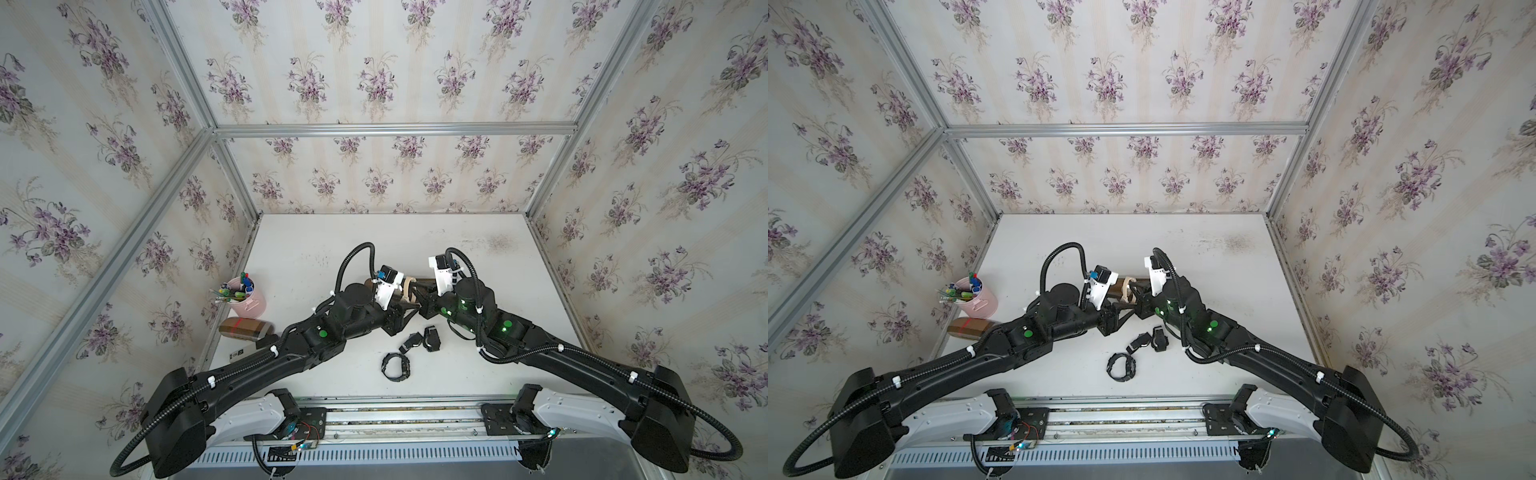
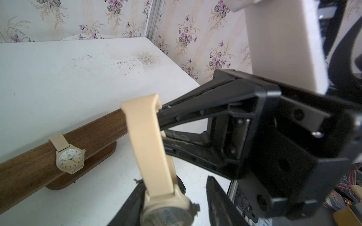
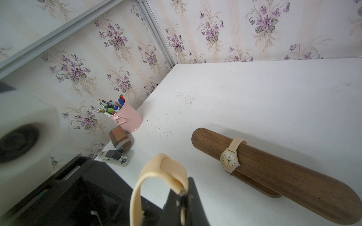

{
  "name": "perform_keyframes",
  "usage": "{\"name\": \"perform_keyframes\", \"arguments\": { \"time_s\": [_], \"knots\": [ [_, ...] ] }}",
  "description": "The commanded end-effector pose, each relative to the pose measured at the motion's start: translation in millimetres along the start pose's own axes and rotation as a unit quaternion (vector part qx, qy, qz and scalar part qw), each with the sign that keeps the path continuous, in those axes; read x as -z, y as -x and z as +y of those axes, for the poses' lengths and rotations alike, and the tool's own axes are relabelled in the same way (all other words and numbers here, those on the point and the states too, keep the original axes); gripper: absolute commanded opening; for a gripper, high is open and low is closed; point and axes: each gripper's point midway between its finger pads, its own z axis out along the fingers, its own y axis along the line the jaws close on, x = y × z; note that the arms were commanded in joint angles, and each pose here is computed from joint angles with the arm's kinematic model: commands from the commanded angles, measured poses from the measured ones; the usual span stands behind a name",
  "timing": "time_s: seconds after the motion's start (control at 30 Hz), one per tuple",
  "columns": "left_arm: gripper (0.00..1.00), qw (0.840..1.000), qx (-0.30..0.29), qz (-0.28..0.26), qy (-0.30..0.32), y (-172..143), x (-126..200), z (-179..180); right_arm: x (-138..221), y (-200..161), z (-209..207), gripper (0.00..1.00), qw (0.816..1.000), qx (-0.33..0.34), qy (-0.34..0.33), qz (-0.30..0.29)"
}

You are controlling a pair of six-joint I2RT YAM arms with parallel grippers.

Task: Place watch on stand
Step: Pick up the watch at the center of the board.

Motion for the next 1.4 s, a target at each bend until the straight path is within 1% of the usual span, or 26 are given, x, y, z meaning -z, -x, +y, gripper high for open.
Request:
{"name": "perform_keyframes", "arguments": {
  "time_s": [0.0,0.27,0.37,0.47,0.53,0.7,0.77,0.9,1.13,1.37],
  "knots": [
    [0.47,1.0,-0.007,-0.005,-0.007,4,2,-3,1,7,3,0.0,1.0,0.003,0.004,-0.012],
    [0.39,1.0,-0.006,-0.002,-0.006,2,1,-3,1,7,8,0.0,1.0,0.006,0.015,-0.009],
    [0.39,1.0,-0.008,-0.001,-0.002,3,0,-1,0,7,9,0.0,1.0,0.009,0.017,-0.008],
    [0.45,1.0,-0.009,0.003,0.002,2,-2,0,1,7,12,0.0,1.0,0.013,0.023,-0.009],
    [0.45,1.0,-0.009,0.001,0.003,3,-1,0,1,7,14,0.0,1.0,0.015,0.025,-0.01],
    [0.37,1.0,-0.007,0.0,0.0,4,1,-2,2,6,12,0.0,1.0,0.016,0.02,-0.008],
    [0.36,1.0,-0.007,0.001,0.002,3,2,-1,2,5,10,0.0,1.0,0.016,0.014,-0.008],
    [0.4,1.0,-0.009,0.005,-0.001,1,3,-2,3,6,8,0.0,1.0,0.014,0.009,-0.013],
    [0.39,1.0,-0.011,0.007,0.0,2,2,-2,4,7,8,0.0,1.0,0.013,0.007,-0.015],
    [0.34,1.0,-0.01,0.009,0.004,0,1,0,4,8,7,0.0,1.0,0.013,0.005,-0.016]
  ]
}}
